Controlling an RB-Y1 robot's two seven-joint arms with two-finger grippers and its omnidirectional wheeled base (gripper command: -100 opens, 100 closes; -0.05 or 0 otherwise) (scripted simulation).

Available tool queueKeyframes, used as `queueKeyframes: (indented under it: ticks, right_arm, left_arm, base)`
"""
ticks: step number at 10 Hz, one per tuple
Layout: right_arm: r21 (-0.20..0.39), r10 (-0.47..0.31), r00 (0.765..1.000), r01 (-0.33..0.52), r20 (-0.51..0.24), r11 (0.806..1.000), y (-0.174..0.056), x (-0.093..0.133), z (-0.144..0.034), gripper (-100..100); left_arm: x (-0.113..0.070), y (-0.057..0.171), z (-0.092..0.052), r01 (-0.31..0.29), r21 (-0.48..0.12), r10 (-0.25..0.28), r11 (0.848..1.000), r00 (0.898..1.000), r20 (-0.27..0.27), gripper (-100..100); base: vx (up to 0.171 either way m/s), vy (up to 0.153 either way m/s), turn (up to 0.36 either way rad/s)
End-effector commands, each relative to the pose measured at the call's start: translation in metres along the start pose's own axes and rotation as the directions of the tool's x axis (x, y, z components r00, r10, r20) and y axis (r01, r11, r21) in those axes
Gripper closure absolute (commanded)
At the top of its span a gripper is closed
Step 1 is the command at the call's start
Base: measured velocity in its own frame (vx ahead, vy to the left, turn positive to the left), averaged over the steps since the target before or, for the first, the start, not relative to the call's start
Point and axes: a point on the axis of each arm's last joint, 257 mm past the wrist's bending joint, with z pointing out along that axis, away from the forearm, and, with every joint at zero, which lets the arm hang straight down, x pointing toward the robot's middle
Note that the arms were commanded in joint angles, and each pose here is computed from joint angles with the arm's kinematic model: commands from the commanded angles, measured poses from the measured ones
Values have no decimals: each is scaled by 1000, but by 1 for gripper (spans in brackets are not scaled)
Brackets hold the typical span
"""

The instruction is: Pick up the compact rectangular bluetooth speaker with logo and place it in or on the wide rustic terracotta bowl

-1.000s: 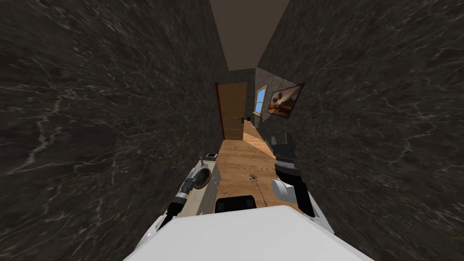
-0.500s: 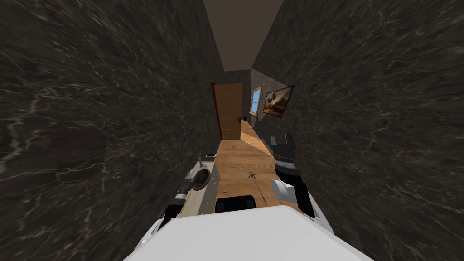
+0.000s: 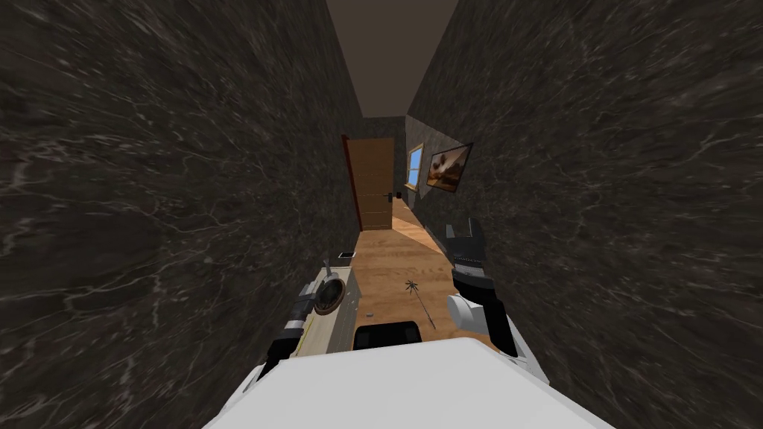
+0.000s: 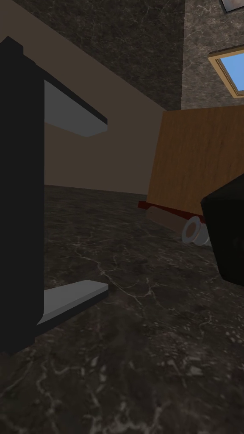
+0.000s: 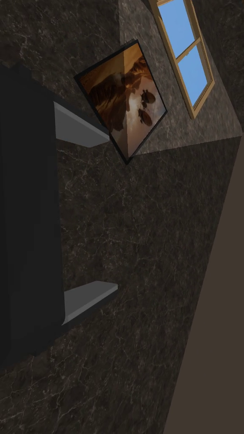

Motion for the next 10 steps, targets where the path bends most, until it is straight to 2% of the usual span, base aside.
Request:
queueKeyframes:
  ticks: [1, 2, 3, 4, 5, 7, 8, 9, 10]
  right_arm:
    - [0, 0, 1000, 0, 0, 1000, 0, 0, 0, 0]
    - [0, 0, 1000, 0, 0, 1000, 0, 0, 0, 0]
    - [0, 0, 1000, 0, 0, 1000, 0, 0, 0, 0]
    - [0, 0, 1000, 0, 0, 1000, 0, 0, 0, 0]
    - [0, 0, 1000, 0, 0, 1000, 0, 0, 0, 0]
    - [0, 0, 1000, 0, 0, 1000, 0, 0, 0, 0]
    - [0, 0, 1000, 0, 0, 1000, 0, 0, 0, 0]
    - [0, 0, 1000, 0, 0, 1000, 0, 0, 0, 0]
    - [0, 0, 1000, 0, 0, 1000, 0, 0, 0, 0]
  left_arm:
    - [7, 3, -14, -18, -32, 17, 999, 999, -27, -100]
    - [1, 7, -14, -24, -48, 23, 999, 1000, -10, -100]
    - [-8, 8, -10, -7, -57, 8, 998, 1000, 21, -100]
    - [-10, 10, -10, 2, -66, 0, 998, 1000, 27, -100]
    - [3, 11, -24, -16, -94, 15, 995, 1000, -19, -100]
    - [-15, 14, -20, -1, -115, 4, 993, 999, 33, -100]
    - [-16, 16, -20, 9, -124, -4, 992, 999, 39, -100]
    - [-4, 15, -36, -6, -148, 5, 989, 1000, -8, -100]
    - [-16, 13, -31, -4, -153, 7, 988, 1000, 23, -100]
  base:
    - [-37, 46, -332]
    - [-55, 66, -280]
    - [-28, 33, -2]
    - [-2, 1, 39]
    - [-41, 42, -290]
    - [-41, 9, -159]
    - [5, 0, 17]
    - [-79, 0, -270]
    - [-80, 0, -265]
